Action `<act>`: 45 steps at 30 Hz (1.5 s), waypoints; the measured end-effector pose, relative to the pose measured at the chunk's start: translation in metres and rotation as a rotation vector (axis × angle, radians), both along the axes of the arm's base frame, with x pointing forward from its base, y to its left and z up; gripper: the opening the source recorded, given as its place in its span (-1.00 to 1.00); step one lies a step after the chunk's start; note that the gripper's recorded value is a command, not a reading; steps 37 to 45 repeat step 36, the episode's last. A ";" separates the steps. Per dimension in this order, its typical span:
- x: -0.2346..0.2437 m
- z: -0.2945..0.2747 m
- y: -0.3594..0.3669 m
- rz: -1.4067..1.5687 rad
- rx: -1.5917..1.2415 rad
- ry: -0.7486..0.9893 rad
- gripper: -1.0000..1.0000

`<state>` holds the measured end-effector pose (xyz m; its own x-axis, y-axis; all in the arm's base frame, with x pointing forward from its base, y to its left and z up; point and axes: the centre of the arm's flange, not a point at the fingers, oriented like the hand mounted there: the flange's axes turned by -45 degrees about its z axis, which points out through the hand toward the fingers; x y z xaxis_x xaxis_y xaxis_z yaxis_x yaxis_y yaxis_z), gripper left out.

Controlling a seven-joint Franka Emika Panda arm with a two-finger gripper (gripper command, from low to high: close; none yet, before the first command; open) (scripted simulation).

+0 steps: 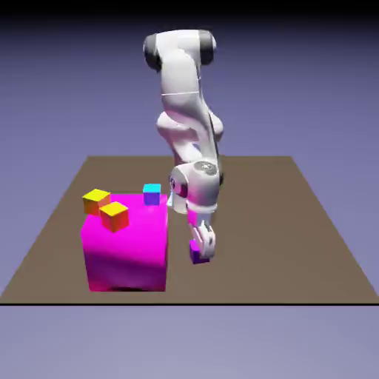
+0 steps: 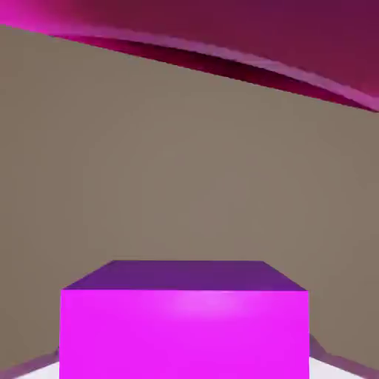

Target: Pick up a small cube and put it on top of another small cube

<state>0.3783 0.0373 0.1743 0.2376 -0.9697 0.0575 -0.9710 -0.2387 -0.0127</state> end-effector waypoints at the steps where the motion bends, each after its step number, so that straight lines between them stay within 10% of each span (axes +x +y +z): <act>1: -0.001 0.005 0.000 0.000 -0.001 0.001 -1.00; 10: 0.020 0.057 0.045 0.191 -0.058 -0.020 -1.00; 18: 0.095 0.185 -0.064 0.095 -0.154 -0.034 -1.00; 26: 0.050 0.303 -0.251 -0.199 -0.049 -0.001 -1.00; 33: 0.022 0.228 -0.298 -0.314 -0.004 0.011 -1.00; 34: 0.022 0.224 -0.298 -0.314 -0.004 0.011 1.00; 45: 0.022 0.224 -0.298 -0.314 -0.005 0.012 1.00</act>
